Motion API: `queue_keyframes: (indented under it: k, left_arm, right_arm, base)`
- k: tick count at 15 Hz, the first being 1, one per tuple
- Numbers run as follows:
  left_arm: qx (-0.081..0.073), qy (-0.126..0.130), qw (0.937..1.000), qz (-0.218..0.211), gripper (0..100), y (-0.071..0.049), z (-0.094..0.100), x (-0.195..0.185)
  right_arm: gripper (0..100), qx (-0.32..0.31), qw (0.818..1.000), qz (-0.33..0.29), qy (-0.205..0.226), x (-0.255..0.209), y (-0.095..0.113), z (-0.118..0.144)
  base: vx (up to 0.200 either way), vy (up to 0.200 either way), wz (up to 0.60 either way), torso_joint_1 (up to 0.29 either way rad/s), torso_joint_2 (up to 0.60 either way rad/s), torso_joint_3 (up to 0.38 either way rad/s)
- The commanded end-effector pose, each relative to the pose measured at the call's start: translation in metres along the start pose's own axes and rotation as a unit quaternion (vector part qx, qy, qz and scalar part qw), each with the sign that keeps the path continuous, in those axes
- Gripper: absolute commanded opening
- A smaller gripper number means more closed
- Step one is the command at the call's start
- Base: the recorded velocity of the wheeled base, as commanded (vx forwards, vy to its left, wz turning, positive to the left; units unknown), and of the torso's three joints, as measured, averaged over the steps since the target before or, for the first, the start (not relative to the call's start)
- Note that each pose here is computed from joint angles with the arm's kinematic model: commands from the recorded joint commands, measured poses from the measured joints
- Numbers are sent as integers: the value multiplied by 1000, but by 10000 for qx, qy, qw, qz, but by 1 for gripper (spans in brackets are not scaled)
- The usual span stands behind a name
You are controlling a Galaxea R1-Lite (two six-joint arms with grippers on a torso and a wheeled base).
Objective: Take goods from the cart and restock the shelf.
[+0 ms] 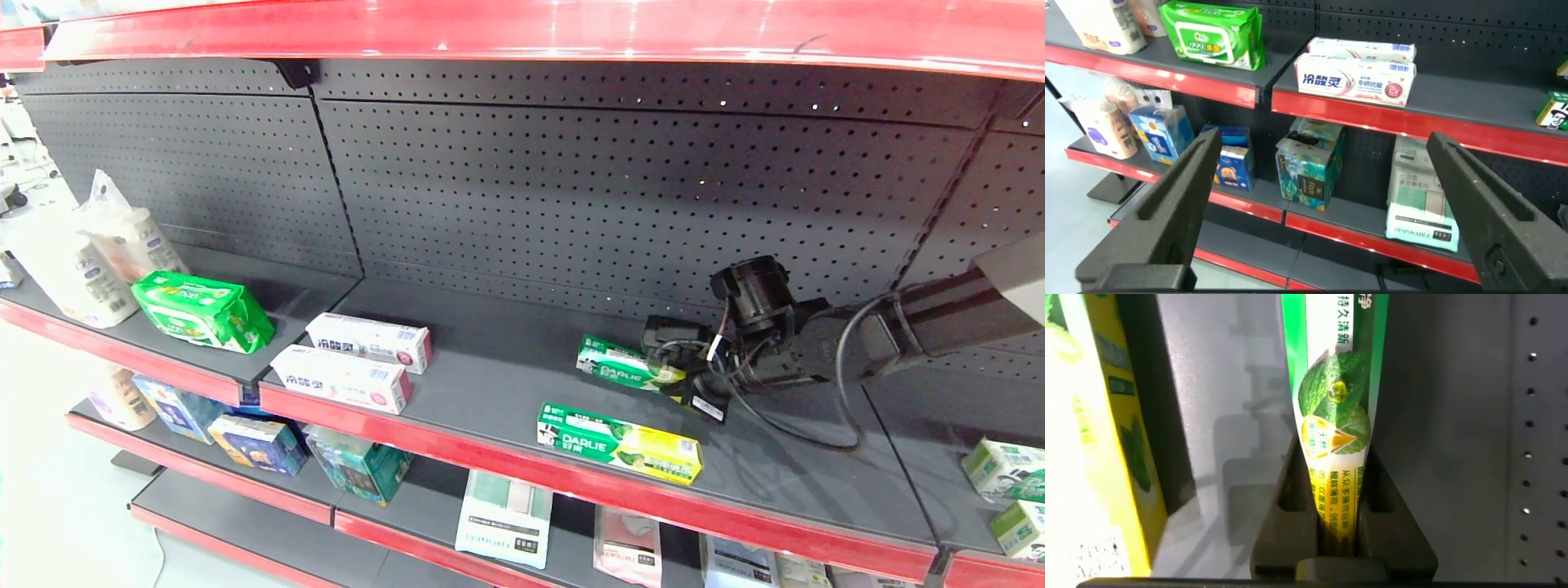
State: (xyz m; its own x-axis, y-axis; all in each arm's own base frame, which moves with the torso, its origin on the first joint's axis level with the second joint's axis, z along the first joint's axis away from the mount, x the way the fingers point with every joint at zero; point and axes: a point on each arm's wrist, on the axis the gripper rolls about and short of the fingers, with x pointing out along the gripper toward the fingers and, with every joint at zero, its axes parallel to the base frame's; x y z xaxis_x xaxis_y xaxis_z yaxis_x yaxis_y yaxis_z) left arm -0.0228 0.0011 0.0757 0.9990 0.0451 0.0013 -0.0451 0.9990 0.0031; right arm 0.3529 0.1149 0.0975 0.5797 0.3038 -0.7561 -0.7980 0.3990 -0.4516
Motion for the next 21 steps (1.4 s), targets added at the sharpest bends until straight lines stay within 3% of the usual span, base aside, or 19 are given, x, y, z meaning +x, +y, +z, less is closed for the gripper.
queue_keyframes:
  k: [1, 21]
  left_arm:
    - [-1, -1, 10000, 5, 100, 0, 0, 0]
    - [-1, -1, 10000, 5, 100, 0, 0, 0]
  right_arm:
    - [0, -4, 10000, -52, -44, 2, -4, 3]
    - [0, -50, 9998, 49, 172, 15, -5, -10]
  base:
    - [0, 0, 0, 0, 0, 0]
    - [0, 0, 0, 0, 0, 0]
